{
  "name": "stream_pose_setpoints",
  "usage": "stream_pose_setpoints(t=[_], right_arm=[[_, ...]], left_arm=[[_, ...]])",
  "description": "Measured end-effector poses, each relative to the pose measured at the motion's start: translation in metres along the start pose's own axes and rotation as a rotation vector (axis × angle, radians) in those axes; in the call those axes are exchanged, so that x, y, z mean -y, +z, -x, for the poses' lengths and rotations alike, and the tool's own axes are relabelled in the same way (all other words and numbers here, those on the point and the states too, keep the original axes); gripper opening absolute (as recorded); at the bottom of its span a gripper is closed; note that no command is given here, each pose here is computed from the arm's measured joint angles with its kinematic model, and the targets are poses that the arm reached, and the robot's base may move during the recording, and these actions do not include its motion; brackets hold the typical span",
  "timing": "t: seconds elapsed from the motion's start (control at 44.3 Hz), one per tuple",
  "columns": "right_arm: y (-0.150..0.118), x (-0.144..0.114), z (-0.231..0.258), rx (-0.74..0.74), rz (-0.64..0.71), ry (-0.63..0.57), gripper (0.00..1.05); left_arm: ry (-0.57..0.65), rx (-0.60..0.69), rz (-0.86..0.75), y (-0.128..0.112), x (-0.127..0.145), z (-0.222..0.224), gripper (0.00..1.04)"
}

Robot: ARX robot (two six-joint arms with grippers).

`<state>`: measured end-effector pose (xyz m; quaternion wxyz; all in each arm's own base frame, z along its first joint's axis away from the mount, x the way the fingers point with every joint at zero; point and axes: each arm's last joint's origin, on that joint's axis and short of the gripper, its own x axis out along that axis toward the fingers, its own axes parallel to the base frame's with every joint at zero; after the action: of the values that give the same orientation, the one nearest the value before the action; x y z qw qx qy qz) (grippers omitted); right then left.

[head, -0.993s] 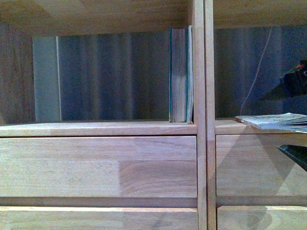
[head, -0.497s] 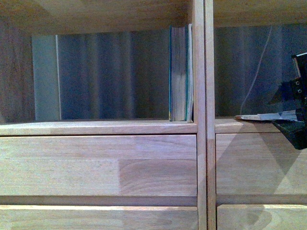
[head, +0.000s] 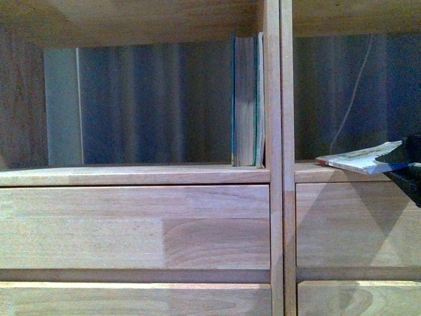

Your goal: Organize books on shelf

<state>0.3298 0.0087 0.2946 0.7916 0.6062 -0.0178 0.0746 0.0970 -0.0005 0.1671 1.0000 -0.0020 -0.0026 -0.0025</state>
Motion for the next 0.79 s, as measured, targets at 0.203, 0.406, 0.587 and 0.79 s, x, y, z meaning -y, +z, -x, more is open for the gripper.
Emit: stream_pose_setpoints(t=[0.203,0.406,0.587,0.79], right_arm=[[0.006,-0.026,0.054,-0.063,0.081,0.171,0.07],[0.010,-0.048,0.097,-0.113,0.152,0.314,0.07],[-0.001,-0.067,0.123,-0.193,0.192,0.492,0.07],[-0.035,-0.082,0.134,-0.319,0.270,0.661,0.07]], left_arm=[[-0.561,-0.177,-0.039,0.008,-0.019,-0.021,0.97],[-0.526,-0.146,0.021,0.036,-0.057,-0.062,0.97],[-0.456,-0.112,0.169,0.070,-0.092,-0.117,0.97],[-0.580,-0.151,0.452,0.111,-0.096,-0.190,0.97]])
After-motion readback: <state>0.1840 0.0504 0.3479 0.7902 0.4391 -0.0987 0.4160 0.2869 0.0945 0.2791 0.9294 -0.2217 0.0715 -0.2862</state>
